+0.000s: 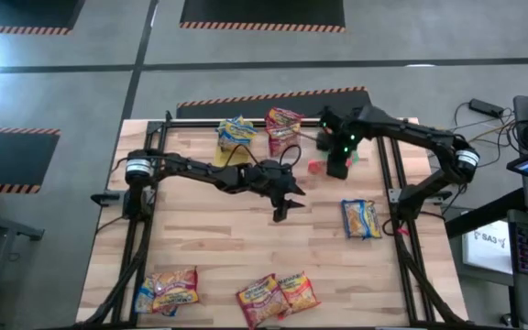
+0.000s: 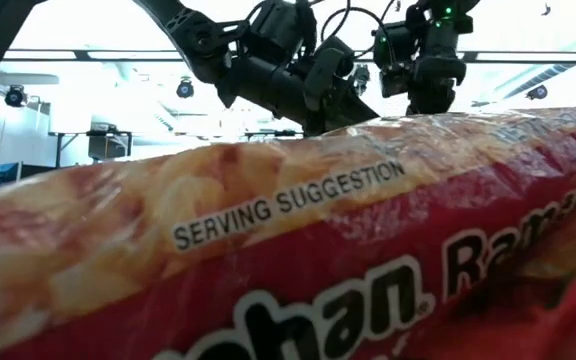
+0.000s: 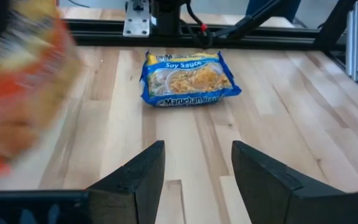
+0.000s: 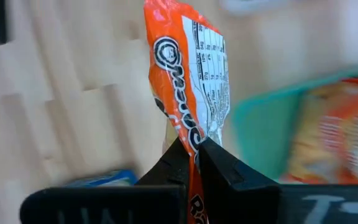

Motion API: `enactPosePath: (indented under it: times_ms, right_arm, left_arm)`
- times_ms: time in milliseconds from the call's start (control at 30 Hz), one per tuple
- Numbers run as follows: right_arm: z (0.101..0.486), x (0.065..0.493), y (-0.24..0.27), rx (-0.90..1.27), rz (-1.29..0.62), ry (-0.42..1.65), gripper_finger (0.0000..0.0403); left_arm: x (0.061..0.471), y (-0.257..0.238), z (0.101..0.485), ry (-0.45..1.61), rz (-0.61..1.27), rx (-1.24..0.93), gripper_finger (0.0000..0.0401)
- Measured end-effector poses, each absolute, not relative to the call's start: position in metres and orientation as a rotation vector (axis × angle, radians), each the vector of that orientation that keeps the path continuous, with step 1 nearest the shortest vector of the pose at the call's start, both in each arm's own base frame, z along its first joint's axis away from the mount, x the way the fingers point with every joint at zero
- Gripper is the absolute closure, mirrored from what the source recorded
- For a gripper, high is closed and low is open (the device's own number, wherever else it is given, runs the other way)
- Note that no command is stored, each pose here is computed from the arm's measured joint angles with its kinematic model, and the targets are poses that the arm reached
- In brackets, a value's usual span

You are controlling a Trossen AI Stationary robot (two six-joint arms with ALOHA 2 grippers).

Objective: Sort Maruchan noodles
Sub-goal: Put the right orange noodle pack into the green bin

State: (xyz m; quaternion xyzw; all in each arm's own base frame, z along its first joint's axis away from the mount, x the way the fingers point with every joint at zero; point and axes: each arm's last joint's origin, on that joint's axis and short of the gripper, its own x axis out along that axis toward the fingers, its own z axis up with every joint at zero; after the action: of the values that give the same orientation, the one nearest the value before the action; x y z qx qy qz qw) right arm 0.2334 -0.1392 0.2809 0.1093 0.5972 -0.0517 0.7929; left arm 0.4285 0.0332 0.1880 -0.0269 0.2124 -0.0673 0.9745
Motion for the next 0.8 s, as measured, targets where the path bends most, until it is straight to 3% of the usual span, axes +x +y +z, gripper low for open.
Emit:
enactPosePath:
  times_ms: [367, 800]
  right_arm:
    - [0.309, 0.205, -0.175, 0.167, -0.319, 1.351, 0.039]
    - [0.268, 0.215, -0.197, 0.113, -0.233, 1.456, 0.039]
  left_arm:
    - [0.421, 0.033, 0.177, 0.369, -0.128, -0.086, 0.0232]
    - [0.421, 0.033, 0.177, 0.357, -0.13, -0.075, 0.0233]
